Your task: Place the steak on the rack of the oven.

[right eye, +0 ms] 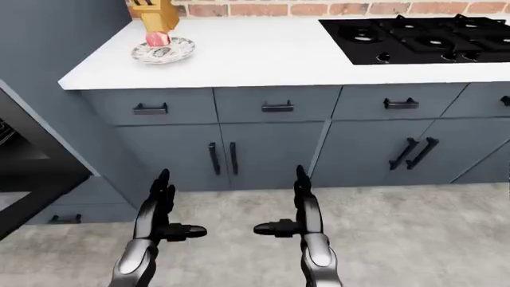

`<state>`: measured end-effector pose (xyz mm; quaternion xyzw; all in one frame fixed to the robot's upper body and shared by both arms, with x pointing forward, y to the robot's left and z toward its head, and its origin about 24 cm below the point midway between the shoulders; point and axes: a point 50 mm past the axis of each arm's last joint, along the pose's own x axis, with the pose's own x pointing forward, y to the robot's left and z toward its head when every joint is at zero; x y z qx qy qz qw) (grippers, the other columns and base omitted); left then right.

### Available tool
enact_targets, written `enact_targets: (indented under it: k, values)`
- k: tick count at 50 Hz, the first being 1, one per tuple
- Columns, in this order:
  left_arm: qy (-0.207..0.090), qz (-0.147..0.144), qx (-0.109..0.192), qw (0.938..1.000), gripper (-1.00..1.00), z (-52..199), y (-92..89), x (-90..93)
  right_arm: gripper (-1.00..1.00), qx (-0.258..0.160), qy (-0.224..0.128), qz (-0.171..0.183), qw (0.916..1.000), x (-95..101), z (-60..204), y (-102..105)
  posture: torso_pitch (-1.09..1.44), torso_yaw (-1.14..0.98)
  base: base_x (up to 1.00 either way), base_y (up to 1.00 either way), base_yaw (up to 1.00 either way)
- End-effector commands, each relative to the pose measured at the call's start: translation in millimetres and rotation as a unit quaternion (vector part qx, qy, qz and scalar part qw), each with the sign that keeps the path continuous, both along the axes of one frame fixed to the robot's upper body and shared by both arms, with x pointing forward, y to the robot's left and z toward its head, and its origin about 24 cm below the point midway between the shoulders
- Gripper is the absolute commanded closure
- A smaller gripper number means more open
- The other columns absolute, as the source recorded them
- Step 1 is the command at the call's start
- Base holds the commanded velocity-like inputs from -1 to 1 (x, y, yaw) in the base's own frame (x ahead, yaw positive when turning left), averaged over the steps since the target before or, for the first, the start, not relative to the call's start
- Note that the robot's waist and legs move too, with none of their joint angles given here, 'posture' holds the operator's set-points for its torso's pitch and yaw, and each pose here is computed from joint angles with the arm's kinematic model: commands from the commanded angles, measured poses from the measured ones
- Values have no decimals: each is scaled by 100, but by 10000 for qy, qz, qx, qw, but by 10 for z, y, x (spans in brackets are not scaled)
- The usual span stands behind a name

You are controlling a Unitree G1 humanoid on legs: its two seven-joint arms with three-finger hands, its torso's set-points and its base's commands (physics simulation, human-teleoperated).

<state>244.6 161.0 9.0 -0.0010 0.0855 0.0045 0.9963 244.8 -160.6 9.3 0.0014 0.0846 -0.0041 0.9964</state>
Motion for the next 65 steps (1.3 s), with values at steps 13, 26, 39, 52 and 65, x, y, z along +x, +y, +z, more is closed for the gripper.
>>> enact_targets:
  k: [13,26,39,52,65]
  values:
    - [-852,-73,21,9963,-100,318,-14,77,-100,-31,-872,11,9962,69,341,2,0,0,0,0,0]
    - [-956,-66,58,9954,-100,410,-45,402,-100,-34,-908,-135,9958,350,437,-42,0,0,0,0,0]
    - [-899,14,-76,9959,-100,737,-53,740,-100,-72,-1008,-165,9947,660,791,-61,0,0,0,0,0]
    - [-1325,199,-292,9906,-100,1485,6,1113,-100,-214,-1189,-203,9925,853,1522,-180,0,0,0,0,0]
    - [-1682,123,-200,9855,-100,2227,17,1120,-100,-266,-1791,-390,9827,809,2328,-321,0,0,0,0,0]
